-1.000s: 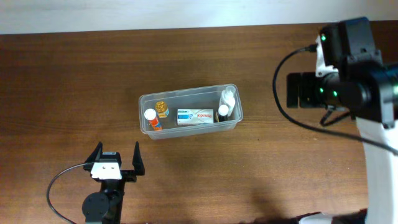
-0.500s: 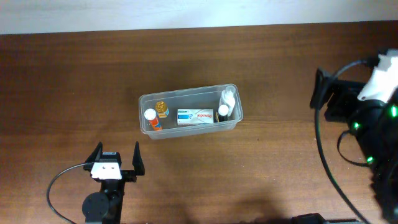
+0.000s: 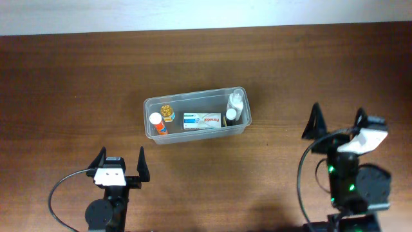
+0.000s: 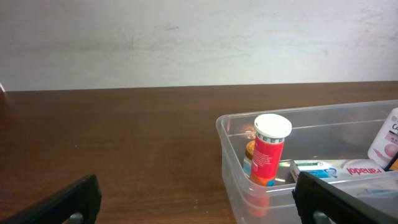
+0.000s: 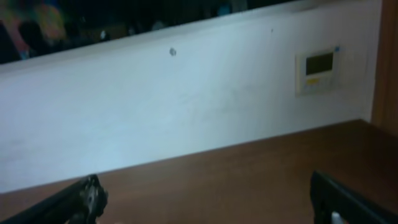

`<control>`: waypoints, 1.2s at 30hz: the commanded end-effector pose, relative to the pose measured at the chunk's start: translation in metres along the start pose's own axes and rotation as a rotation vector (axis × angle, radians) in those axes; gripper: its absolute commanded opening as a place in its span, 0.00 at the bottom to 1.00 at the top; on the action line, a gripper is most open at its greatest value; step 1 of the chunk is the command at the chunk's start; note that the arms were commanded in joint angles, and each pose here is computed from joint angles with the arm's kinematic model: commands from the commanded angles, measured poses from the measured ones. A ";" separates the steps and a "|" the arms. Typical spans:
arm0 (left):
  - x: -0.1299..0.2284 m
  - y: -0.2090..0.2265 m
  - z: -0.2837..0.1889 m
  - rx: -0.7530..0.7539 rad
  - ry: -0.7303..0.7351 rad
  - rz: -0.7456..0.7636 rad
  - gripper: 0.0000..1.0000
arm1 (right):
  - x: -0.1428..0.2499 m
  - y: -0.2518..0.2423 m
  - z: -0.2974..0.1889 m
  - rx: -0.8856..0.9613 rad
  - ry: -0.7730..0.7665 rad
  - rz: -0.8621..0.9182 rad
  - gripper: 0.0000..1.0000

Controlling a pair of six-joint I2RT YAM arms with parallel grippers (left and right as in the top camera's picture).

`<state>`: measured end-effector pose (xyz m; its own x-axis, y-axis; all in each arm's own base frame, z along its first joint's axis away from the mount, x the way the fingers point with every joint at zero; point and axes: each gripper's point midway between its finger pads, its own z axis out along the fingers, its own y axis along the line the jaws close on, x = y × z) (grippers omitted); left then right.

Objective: Pack container

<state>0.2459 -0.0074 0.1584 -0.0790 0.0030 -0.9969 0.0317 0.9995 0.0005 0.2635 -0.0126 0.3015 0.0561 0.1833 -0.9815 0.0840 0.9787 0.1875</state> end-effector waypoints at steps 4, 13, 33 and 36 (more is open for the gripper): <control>0.002 -0.002 0.000 0.011 -0.001 0.015 0.99 | 0.048 -0.005 -0.019 -0.054 -0.028 0.007 0.98; 0.002 -0.002 0.000 0.011 -0.002 0.015 0.99 | 0.102 -0.008 -0.024 -0.102 0.008 0.003 0.98; 0.002 -0.002 0.000 0.011 -0.002 0.015 0.99 | 0.144 -0.013 -0.025 -0.094 0.134 -0.009 0.98; 0.002 -0.002 0.000 0.011 -0.001 0.015 0.99 | 0.144 -0.015 -0.024 -0.088 0.132 -0.031 0.98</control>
<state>0.2458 -0.0074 0.1584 -0.0790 0.0030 -0.9969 0.0317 0.9995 0.0005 0.2464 0.0033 0.1580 -0.0772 0.1778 -0.9810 -0.0081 0.9838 0.1790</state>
